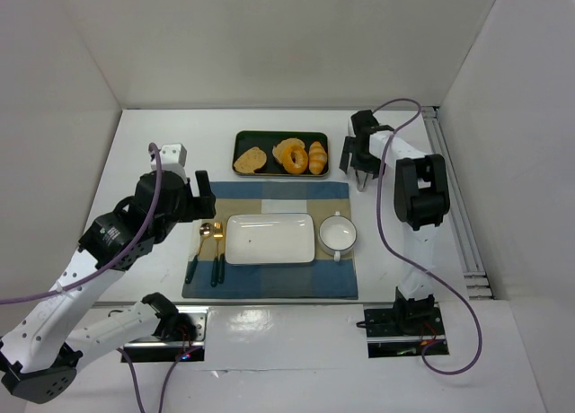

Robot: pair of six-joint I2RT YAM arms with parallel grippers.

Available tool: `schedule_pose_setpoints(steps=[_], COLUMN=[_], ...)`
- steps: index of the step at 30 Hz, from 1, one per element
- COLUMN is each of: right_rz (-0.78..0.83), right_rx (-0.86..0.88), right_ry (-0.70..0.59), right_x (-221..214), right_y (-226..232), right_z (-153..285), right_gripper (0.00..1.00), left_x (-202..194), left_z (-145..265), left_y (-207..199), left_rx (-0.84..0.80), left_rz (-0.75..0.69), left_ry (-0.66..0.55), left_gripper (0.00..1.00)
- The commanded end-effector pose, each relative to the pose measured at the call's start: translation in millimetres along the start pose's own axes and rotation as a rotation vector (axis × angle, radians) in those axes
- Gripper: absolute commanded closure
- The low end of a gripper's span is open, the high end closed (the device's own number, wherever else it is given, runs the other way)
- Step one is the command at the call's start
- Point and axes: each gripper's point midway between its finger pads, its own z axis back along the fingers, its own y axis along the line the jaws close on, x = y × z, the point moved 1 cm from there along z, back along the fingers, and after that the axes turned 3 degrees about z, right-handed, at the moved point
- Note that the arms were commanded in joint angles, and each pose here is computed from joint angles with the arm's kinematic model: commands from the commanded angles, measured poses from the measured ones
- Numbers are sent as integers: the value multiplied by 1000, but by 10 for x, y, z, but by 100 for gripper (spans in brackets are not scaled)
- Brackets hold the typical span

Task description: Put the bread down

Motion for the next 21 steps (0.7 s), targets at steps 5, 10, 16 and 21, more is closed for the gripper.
schedule_pose_setpoints(steps=[5, 10, 16, 21], right_rz=[-51, -57, -63, -59], right_rx=[24, 26, 28, 39], right_ry=[-71, -57, -47, -22], right_x=[324, 313, 277, 209], right_y=[49, 31, 8, 35], right_z=[-78, -153, -253, -327], right_gripper=[4, 5, 6, 9], left_x=[-10, -53, -84, -101], left_z=[15, 1, -14, -10], left_y=[-3, 30, 39, 52], left_rx=[-4, 13, 17, 21], left_rz=[2, 3, -1, -5], left_ry=[4, 14, 22, 29], left_gripper=[4, 4, 4, 4])
